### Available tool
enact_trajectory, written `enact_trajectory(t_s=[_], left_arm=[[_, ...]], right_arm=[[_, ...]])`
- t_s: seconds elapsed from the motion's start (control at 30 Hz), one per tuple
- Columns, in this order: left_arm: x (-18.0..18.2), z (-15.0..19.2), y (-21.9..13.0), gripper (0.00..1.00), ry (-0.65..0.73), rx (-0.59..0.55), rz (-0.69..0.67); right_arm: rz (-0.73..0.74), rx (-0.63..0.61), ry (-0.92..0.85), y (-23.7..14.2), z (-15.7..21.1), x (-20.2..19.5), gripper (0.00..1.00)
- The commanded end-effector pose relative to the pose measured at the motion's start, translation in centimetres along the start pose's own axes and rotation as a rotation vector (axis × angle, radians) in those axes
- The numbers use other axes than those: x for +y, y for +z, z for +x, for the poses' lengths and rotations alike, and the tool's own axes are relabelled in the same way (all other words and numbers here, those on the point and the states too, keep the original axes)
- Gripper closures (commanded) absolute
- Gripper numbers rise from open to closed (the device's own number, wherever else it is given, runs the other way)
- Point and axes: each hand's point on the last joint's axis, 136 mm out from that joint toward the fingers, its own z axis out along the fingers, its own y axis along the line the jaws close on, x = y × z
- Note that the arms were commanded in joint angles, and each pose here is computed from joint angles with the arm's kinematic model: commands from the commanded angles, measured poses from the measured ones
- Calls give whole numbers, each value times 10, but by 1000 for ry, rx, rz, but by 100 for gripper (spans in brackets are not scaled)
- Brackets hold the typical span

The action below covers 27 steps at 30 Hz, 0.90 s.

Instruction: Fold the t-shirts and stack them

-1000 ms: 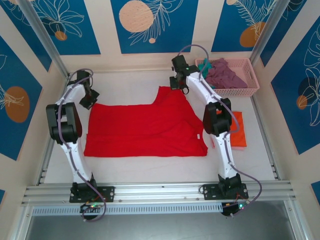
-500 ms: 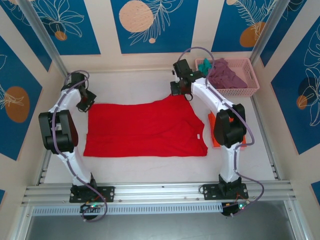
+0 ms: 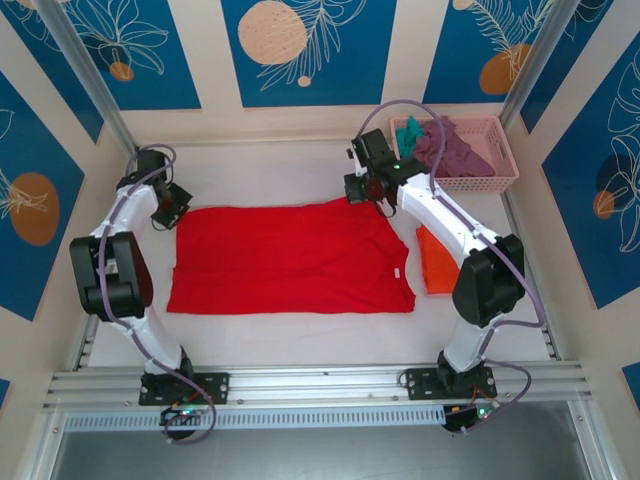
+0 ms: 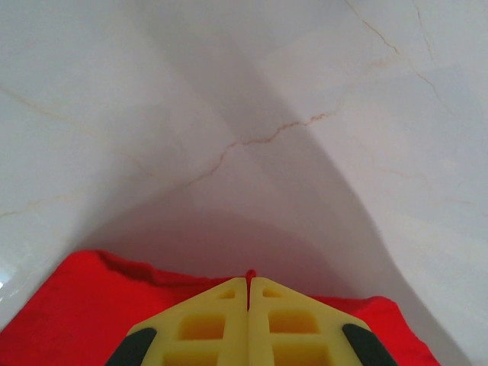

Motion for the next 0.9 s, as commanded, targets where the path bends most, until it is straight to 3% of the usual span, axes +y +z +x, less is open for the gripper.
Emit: enact_trajectory(t_s=[0.0,0.53,0.87], left_arm=[[8,3,-15,100,16,2,17],[45,32,-28,100,-4,1,-1],[54,17,-29,100,-65,3,28]], right_arm=[[14,-19,11,-16,5,0,100],[37,53,-13,-53,65,7,100],[59,103,17,-65,103,-1,100]])
